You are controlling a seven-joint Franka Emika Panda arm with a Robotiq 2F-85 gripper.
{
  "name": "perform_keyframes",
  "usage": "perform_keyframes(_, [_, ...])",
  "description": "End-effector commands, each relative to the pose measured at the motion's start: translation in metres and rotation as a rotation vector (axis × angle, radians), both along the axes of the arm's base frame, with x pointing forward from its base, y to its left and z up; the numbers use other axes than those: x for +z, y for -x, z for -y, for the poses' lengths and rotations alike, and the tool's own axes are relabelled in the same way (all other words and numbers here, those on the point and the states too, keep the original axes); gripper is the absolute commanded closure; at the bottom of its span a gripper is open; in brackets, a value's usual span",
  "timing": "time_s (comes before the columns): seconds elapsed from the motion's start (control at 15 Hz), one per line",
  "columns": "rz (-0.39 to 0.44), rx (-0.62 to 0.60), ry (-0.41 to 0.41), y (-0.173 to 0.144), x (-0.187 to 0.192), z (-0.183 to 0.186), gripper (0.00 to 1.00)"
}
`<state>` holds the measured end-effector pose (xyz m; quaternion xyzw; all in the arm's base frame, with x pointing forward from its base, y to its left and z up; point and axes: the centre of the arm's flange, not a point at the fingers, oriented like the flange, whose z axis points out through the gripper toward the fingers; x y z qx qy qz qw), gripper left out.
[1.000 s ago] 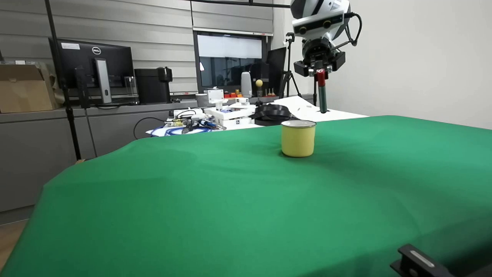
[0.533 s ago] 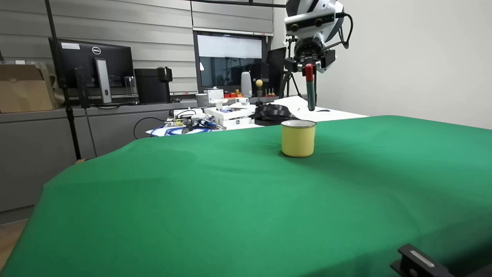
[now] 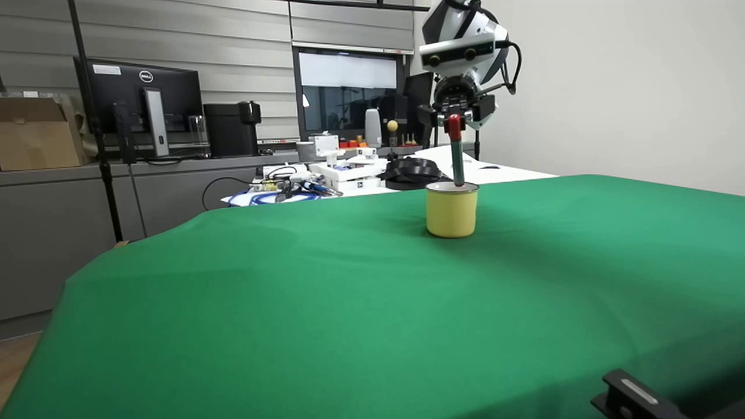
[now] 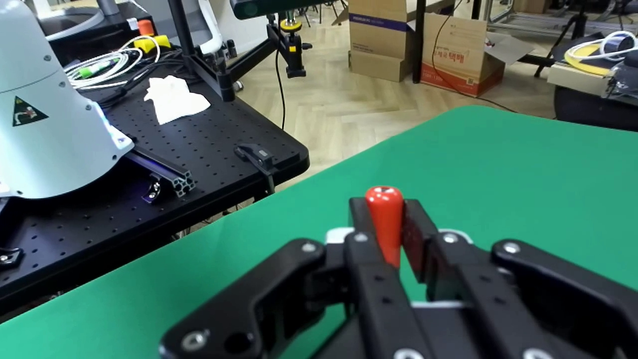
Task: Pick the marker and put it in the cup
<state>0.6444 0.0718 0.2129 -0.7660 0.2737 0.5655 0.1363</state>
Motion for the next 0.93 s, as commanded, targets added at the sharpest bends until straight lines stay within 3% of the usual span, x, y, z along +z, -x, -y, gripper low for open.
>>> perform_keyframes(0.0, [0.003, -0.016, 0.017, -0.016, -0.011, -0.006, 0.95])
perform_keyframes(0.33, [0.069, -0.036, 0.044, -0.02, -0.014, -0.011, 0.95])
perform_keyframes(0.47, [0.074, -0.039, 0.039, -0.024, -0.009, -0.012, 0.54])
perform_keyframes(0.87, [0.098, -0.012, 0.008, -0.036, 0.04, -0.007, 0.15])
